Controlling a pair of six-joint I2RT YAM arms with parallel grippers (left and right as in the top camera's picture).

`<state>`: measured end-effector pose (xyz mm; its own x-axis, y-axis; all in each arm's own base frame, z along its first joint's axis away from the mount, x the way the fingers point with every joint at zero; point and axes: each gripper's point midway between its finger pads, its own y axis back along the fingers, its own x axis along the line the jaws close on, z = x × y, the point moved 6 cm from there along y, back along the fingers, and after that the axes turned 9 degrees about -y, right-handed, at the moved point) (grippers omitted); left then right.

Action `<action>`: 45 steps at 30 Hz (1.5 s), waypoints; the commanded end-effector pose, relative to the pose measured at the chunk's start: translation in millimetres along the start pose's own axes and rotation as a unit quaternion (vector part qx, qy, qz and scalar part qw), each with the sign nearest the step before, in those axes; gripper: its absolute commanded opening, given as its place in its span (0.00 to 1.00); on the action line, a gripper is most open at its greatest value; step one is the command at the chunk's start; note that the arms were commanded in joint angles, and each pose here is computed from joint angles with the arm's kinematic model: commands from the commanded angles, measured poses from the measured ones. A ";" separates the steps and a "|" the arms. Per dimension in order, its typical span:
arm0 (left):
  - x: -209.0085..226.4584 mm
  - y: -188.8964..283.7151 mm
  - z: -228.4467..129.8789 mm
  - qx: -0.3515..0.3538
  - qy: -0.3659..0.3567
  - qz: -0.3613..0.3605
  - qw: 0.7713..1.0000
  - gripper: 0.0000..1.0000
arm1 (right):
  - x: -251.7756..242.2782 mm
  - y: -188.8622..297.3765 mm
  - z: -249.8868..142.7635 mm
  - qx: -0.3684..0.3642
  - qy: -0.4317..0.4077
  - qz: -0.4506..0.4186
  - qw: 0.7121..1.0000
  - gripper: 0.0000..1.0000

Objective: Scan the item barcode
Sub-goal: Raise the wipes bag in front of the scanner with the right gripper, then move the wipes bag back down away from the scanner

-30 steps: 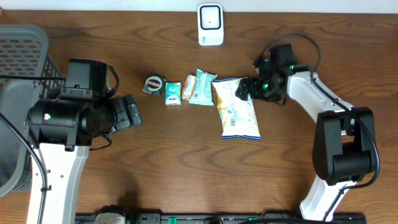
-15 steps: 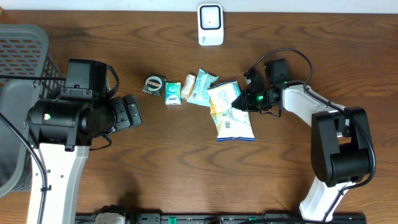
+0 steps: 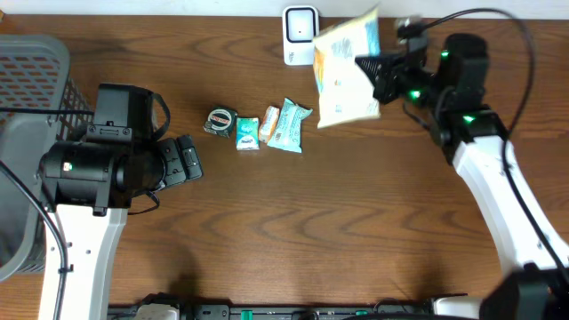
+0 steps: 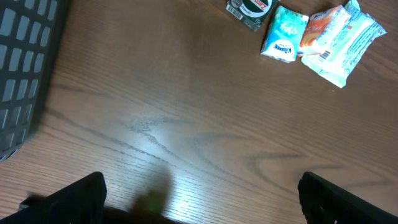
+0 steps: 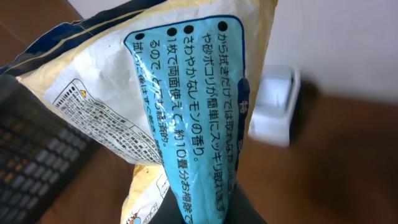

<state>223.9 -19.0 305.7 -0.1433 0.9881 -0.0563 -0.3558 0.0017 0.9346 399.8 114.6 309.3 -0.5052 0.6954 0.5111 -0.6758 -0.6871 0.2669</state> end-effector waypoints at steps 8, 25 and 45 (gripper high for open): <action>0.5 1.2 0.1 -0.001 0.001 0.001 1.000 0.98 | 26.6 -13.1 13.8 -0.056 0.034 -0.011 0.998 0.01; 0.5 1.2 0.1 -0.001 0.001 0.001 1.000 0.98 | 20.9 -17.9 -3.6 -0.022 -0.001 -0.048 0.999 0.01; 0.5 1.2 0.1 -0.001 0.001 0.001 1.000 0.98 | -145.8 20.1 -119.0 0.204 0.224 -0.722 0.621 0.01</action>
<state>223.9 -19.0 305.7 -0.1433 0.9881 -0.0562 -0.3554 0.0016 0.9347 398.2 11.1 135.0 0.3348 0.6906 -0.6411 -0.4438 0.7157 0.5392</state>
